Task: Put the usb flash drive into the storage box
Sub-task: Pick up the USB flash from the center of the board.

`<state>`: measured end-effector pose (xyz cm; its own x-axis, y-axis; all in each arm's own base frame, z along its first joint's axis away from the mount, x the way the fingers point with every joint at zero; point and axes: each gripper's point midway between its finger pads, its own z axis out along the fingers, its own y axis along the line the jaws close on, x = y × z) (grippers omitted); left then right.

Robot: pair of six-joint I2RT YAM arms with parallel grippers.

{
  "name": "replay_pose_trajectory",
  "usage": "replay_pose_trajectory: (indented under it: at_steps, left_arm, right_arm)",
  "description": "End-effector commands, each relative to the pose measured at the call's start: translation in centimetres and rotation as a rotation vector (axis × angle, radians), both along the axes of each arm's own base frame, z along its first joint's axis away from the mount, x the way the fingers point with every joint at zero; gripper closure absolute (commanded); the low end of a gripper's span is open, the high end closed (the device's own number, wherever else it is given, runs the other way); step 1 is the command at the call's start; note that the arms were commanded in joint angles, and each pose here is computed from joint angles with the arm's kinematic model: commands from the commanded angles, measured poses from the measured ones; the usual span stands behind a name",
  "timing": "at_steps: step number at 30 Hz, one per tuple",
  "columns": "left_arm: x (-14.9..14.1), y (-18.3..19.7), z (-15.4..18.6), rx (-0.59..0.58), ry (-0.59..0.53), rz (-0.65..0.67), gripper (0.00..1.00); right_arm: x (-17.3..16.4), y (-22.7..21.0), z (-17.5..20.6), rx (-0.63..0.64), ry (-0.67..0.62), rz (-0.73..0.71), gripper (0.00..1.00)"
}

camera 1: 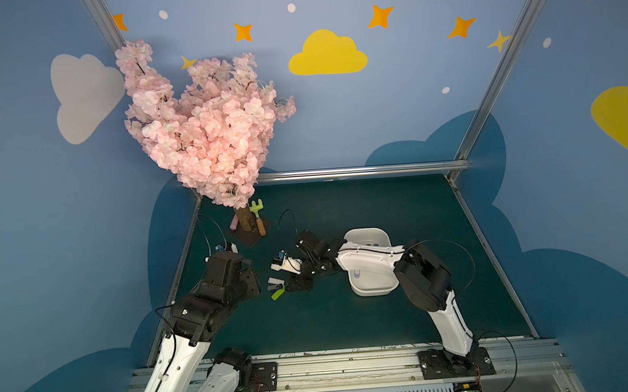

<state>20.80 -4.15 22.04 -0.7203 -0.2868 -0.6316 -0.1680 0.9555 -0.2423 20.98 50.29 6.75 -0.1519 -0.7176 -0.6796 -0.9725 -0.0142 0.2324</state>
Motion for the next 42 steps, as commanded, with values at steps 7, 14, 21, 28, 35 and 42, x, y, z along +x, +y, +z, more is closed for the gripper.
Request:
replay_pose_trajectory:
  at_steps: [7, 14, 21, 28, 35, 42]
  left_arm:
    - [0.5, -0.1, 0.0, -0.054, -0.018, -0.008, 0.46]
    - [1.1, -0.1, -0.7, -0.089, 0.02, -0.003, 0.46]
    - [1.1, -0.2, -0.6, -0.098, 0.004, -0.008, 0.44]
    - [1.1, 0.0, -0.7, -0.092, 0.011, 0.001, 0.45]
    - [1.0, 0.2, -0.5, -0.091, -0.002, 0.007, 0.44]
    - [1.0, 0.1, -0.6, -0.092, 0.002, 0.006, 0.44]
  right_arm:
    - [0.0, 2.3, -1.9, -0.061, -0.056, 0.123, 0.66]
    - [-0.9, 3.1, -3.0, -0.072, -0.068, 0.155, 0.66]
    - [-1.3, 3.6, -4.2, -0.091, -0.055, 0.158, 0.67]
    - [-0.1, 3.5, -5.8, -0.156, -0.118, 0.096, 0.68]
    - [0.2, 3.4, -7.1, -0.216, -0.15, 0.084, 0.68]
    - [0.5, 3.4, -7.8, -0.249, -0.167, 0.052, 0.68]
